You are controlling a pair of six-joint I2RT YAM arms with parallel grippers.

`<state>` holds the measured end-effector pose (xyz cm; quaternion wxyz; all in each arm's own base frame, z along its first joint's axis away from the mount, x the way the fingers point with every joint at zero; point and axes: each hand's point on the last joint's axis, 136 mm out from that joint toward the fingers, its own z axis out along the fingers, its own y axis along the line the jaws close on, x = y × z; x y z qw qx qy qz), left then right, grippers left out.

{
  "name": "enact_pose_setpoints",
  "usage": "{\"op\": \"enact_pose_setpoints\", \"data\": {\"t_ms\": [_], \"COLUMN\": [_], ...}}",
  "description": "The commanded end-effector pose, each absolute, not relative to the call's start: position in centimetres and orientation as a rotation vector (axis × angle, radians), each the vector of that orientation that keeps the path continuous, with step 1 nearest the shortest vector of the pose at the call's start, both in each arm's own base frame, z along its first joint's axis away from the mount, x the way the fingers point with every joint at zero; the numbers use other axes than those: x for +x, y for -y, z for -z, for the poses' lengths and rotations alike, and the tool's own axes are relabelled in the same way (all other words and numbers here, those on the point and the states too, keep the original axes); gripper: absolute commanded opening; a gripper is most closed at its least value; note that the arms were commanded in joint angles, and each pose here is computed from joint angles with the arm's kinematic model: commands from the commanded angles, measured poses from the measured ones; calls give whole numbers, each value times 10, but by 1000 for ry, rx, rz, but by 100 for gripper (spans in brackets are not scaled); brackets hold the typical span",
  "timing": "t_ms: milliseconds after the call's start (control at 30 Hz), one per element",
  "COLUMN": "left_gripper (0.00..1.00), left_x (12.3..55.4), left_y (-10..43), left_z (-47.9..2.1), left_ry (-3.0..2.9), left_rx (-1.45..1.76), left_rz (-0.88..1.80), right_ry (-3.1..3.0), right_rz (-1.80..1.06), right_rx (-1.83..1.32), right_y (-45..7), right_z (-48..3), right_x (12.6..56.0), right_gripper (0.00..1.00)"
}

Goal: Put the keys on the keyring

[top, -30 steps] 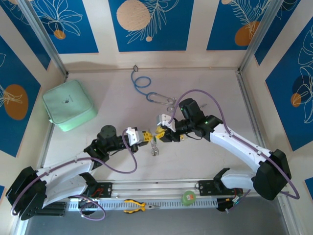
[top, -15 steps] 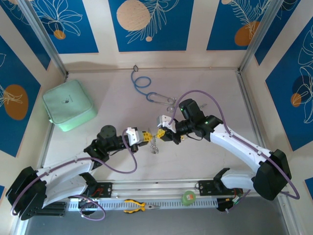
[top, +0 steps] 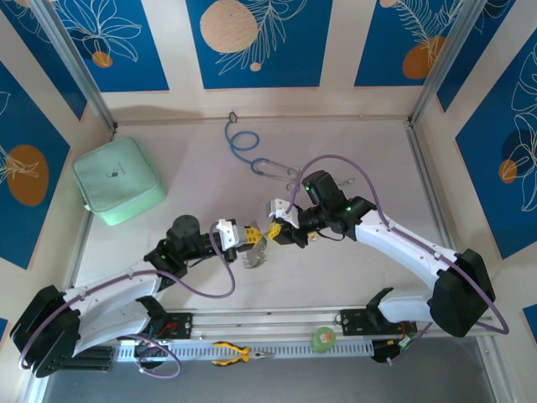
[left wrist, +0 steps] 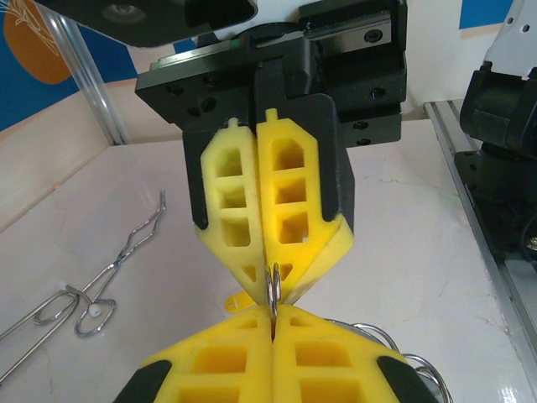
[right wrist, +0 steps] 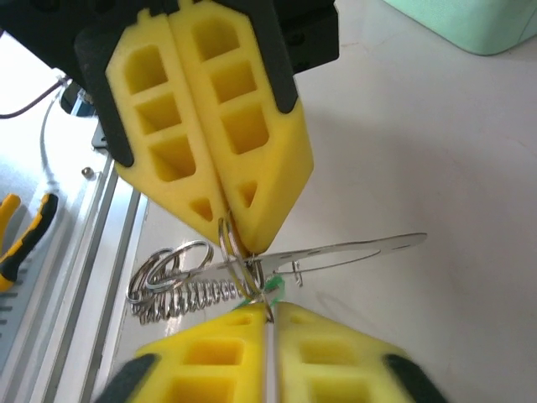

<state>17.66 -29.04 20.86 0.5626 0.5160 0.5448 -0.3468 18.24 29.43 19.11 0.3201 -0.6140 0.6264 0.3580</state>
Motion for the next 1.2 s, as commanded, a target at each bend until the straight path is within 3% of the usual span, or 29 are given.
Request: {"op": "enact_pose_setpoints", "data": {"t_ms": [0,100,367,667,733,800,833,1167], "left_gripper": [0,0,0,0,0,22,24,23], "left_x": [170,171,170,171,175,181,184,201], "left_y": [294,294,294,294,293,291,290,287], "left_z": [-224,-223,-226,-224,-223,-220,-216,-203], "left_ry": [-1206,-1207,-1201,-1205,-1222,-1249,-1270,-1368], "left_rx": [1207,1208,1204,1205,1192,1179,1180,1199], "left_rz": [847,850,855,846,827,794,771,662], "right_ry": [-1574,-1541,-1513,-1501,-1500,-1509,-1520,-1621], "right_rz": [-959,-967,-984,-1022,-1016,-970,-931,-577], "right_rx": [-1572,-1576,-1596,-1606,-1614,-1633,-1653,-1878], "right_y": [-293,-292,-301,-305,-303,-300,-298,-288], "right_z": [-206,-210,-212,-214,-215,-215,-213,-190], "right_x": [180,176,175,173,173,175,177,187], "right_gripper": [22,26,25,0,0,0,0,0]}}
